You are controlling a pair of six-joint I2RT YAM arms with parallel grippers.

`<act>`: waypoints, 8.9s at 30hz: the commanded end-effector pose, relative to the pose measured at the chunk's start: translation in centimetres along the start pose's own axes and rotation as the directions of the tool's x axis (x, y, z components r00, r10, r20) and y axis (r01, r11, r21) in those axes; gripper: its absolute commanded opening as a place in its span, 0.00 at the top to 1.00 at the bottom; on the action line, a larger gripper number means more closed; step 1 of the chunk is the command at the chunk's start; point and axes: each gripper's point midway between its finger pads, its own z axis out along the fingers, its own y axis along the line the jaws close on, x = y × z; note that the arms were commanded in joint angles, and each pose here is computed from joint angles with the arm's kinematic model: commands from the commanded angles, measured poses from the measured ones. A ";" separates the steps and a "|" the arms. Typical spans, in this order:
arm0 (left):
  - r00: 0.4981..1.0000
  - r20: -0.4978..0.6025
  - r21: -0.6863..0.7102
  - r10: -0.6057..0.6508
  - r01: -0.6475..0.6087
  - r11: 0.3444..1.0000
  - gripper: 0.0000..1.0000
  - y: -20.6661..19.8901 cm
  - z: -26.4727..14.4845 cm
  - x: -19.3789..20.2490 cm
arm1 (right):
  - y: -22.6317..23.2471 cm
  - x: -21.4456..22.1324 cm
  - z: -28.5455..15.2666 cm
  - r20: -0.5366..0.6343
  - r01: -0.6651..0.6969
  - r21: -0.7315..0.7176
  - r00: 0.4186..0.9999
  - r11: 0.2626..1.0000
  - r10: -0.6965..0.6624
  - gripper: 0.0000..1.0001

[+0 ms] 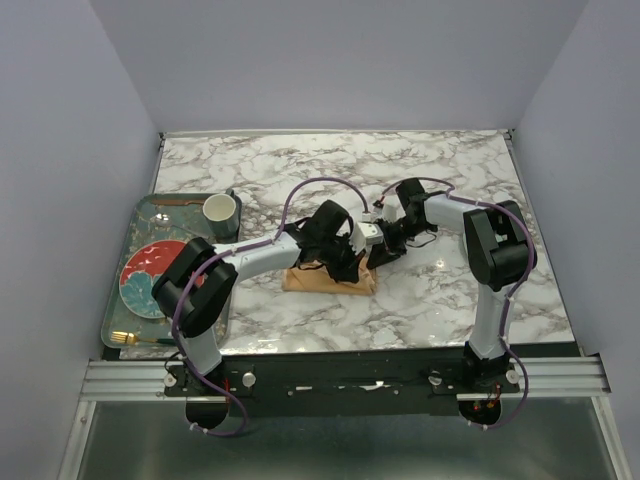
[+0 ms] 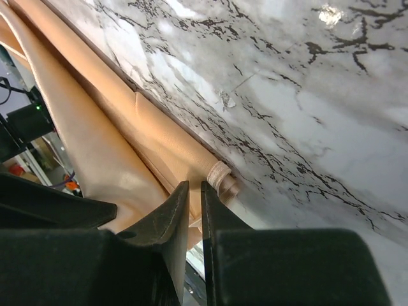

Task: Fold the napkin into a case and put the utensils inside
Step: Stuff the top corner of the smaller-rectangle-folded napkin into the folded napkin, then smooth out the smaller rectangle-folded napkin at the center of the board.

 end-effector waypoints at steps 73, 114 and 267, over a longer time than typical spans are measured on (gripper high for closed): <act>0.799 -0.061 0.142 -0.598 0.600 0.787 1.00 4.8 0.0 1.7 | 2.9 -3.2 0.5 0.153 0.434 0.275 0.861 0.858 -0.485 0.99; 0.728 -0.050 0.099 -0.684 0.685 0.722 1.00 8.4 0.4 0.2 | 4.1 -3.2 -1.0 0.212 0.385 0.263 0.871 0.884 -0.443 0.99; 0.973 0.073 0.002 0.217 -0.218 0.976 0.57 8.0 -14.2 2.2 | 7.8 -0.8 -5.4 0.045 0.531 0.042 0.845 0.846 -0.533 0.41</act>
